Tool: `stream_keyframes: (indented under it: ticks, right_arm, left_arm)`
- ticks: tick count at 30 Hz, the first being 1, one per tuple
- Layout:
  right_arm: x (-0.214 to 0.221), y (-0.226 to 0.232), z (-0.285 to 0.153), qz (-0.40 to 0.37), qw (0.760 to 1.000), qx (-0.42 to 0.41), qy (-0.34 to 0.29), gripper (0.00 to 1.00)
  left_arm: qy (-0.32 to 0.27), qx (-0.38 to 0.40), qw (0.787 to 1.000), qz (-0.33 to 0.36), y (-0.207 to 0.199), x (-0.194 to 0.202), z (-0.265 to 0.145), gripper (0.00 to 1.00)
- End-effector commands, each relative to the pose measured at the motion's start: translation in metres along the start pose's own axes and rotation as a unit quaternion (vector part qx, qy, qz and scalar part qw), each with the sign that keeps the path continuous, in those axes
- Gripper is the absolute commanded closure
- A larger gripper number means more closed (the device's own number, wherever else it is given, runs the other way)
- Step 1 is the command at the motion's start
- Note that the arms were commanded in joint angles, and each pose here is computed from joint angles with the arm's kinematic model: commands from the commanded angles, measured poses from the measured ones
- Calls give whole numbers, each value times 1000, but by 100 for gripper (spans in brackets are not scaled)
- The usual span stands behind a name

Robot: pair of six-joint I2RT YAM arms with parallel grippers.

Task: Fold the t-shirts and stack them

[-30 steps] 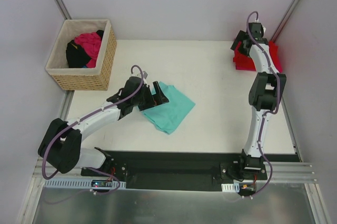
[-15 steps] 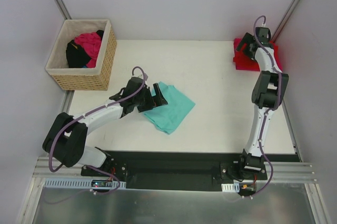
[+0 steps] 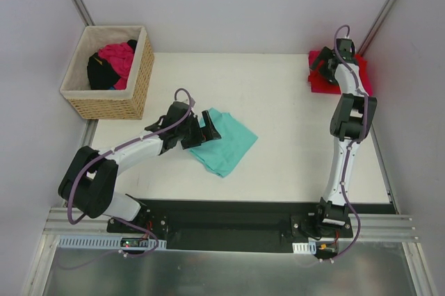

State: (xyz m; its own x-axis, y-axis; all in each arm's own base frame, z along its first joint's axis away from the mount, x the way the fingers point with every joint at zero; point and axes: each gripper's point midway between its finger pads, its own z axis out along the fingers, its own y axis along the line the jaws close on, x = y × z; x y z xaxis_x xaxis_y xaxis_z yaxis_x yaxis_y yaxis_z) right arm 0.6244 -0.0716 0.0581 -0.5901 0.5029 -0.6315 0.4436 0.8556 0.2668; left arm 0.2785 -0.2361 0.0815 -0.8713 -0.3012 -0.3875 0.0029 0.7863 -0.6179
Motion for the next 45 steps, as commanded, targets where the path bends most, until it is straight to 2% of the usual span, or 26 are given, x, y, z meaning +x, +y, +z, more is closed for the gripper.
stream_keyframes:
  ticks: [1, 4, 7, 11, 12, 13, 14, 15, 18, 19, 25, 29, 31, 33, 36, 42, 45]
  right_arm:
    - [46, -11, -3, 40, 995, 35, 85, 3]
    - [51, 0, -12, 71, 991, 13, 109, 3]
    - [51, 14, -24, 50, 992, 15, 114, 3]
    - [73, 25, -41, 70, 987, 6, 142, 3]
    - [104, 20, -40, 68, 982, 18, 174, 3]
    - [96, 30, -53, 67, 986, 5, 156, 3]
    - [106, 28, -56, 69, 985, 13, 158, 3]
    - [136, 25, -58, 69, 981, 26, 180, 3]
    - [141, 42, -83, 71, 985, 7, 157, 3]
    - [159, 37, -84, 68, 984, 13, 167, 3]
    - [191, 55, -115, 35, 984, -7, 176, 3]
    - [230, 48, -137, 15, 982, 0, 189, 3]
    - [233, 52, -151, 0, 985, -2, 171, 3]
    - [248, 52, -161, -10, 984, -5, 178, 3]
    - [246, 52, -178, -19, 987, -10, 162, 4]
    - [196, 66, -225, -51, 994, -33, 96, 3]
    - [157, 81, -267, -75, 996, -51, 23, 4]
  left_arm:
    - [-5, 11, 1000, 1, -5, -6, -3, 1]
    - [-8, 13, 1000, 1, -6, -6, -6, 1]
    - [-14, 14, 1000, 1, -5, -7, -10, 1]
    - [-19, 16, 1000, -1, -5, -6, -13, 1]
    - [-18, 16, 1000, -2, -5, -6, -13, 1]
    - [-19, 17, 1000, -3, -6, -6, -14, 1]
    - [-20, 20, 1000, -4, -7, -6, -15, 1]
    - [-17, 24, 1000, -3, -8, -4, -16, 1]
    - [-22, 29, 999, -5, -10, -5, -21, 1]
    - [-23, 28, 999, -7, -9, -3, -22, 1]
    - [-38, 38, 999, -8, -9, 0, -35, 1]
    - [-49, 49, 998, -9, -10, 3, -46, 1]
    - [-50, 52, 997, -11, -9, 5, -48, 1]
    - [-50, 56, 997, -12, -8, 9, -52, 1]
    - [-52, 60, 997, -14, -7, 13, -58, 1]
    - [-49, 68, 996, 12, -7, 18, -65, 1]
    - [-50, 96, 994, 16, -24, 16, -79, 1]
